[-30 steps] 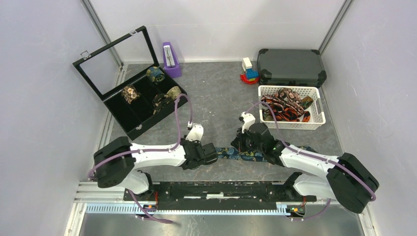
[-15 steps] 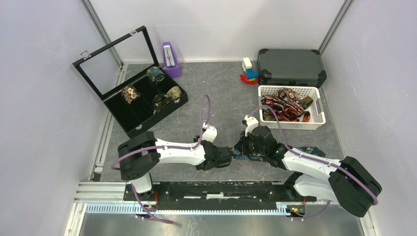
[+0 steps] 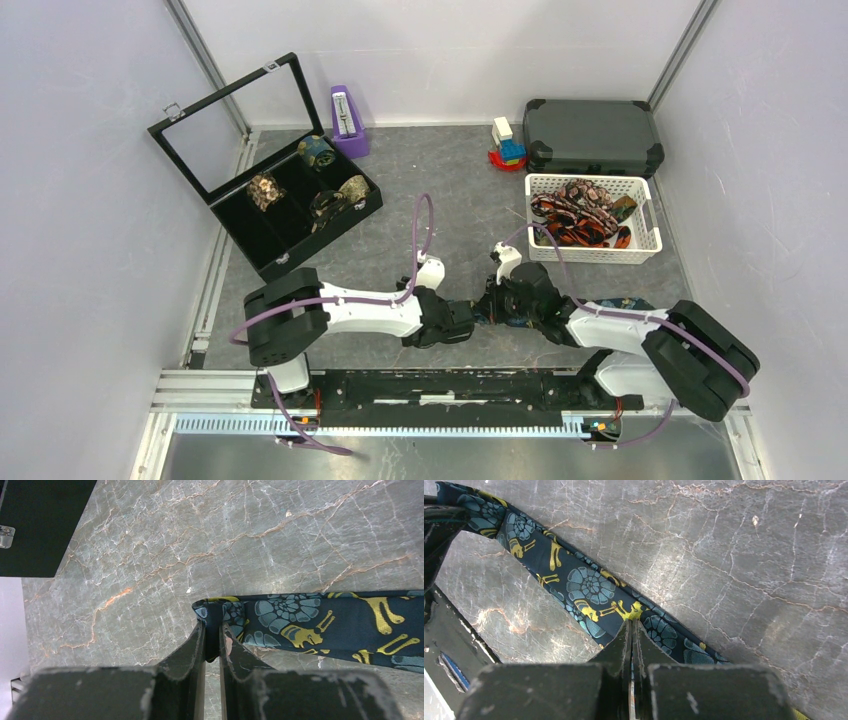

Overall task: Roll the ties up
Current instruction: Roll the tie at the center of the board.

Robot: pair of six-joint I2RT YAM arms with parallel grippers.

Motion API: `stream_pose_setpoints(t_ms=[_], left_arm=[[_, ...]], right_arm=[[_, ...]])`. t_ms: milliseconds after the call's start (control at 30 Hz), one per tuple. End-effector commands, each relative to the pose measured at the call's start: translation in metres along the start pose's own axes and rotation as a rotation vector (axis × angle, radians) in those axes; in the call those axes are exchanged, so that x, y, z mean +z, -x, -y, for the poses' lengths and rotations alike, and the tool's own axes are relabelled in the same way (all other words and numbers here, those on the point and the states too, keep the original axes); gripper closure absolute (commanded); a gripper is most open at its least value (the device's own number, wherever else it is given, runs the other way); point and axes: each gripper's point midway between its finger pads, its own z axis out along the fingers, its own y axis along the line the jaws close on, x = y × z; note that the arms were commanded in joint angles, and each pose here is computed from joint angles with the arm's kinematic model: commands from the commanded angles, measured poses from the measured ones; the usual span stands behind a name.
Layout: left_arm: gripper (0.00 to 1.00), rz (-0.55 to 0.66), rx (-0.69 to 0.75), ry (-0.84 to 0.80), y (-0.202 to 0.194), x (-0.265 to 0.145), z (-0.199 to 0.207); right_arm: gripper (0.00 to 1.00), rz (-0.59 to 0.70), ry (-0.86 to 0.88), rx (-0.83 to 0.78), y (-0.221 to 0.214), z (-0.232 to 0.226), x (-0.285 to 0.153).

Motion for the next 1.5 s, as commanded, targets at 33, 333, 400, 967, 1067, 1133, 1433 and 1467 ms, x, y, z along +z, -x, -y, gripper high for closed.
stream_pose_setpoints(t_ms=[33,333,400,967,1067,1133,1433,1467], left_arm=[[0.98,0.037,-0.075,-0.021,0.017,-0.008,0.01],[0.98,0.027,-0.039,-0.019,0.016,-0.006,0.022],[0.98,0.024,-0.034,-0.02,0.016,-0.006,0.025],[0.96,-0.021,-0.032,-0.106,0.009,-0.007,0.059],[0.91,-0.03,-0.034,-0.129,0.005,-0.006,0.063],[0.87,-0.034,-0.031,-0.13,0.002,-0.005,0.062],[0.85,-0.072,-0.014,-0.076,-0.013,0.01,0.047],[0.85,-0.071,-0.015,-0.067,-0.013,0.01,0.043]], right_arm=[[1.0,-0.015,0.014,0.015,-0.011,0.002,0.001],[1.0,-0.02,0.026,0.022,-0.015,0.001,0.001],[1.0,-0.021,0.026,0.023,-0.015,0.001,0.001],[1.0,-0.017,0.035,0.024,-0.015,0.0,0.001],[1.0,-0.016,0.036,0.024,-0.015,0.0,0.001],[1.0,-0.015,0.036,0.024,-0.015,-0.001,0.001],[1.0,-0.016,0.034,0.026,-0.015,0.0,0.0],[1.0,-0.018,0.034,0.025,-0.016,0.0,0.0]])
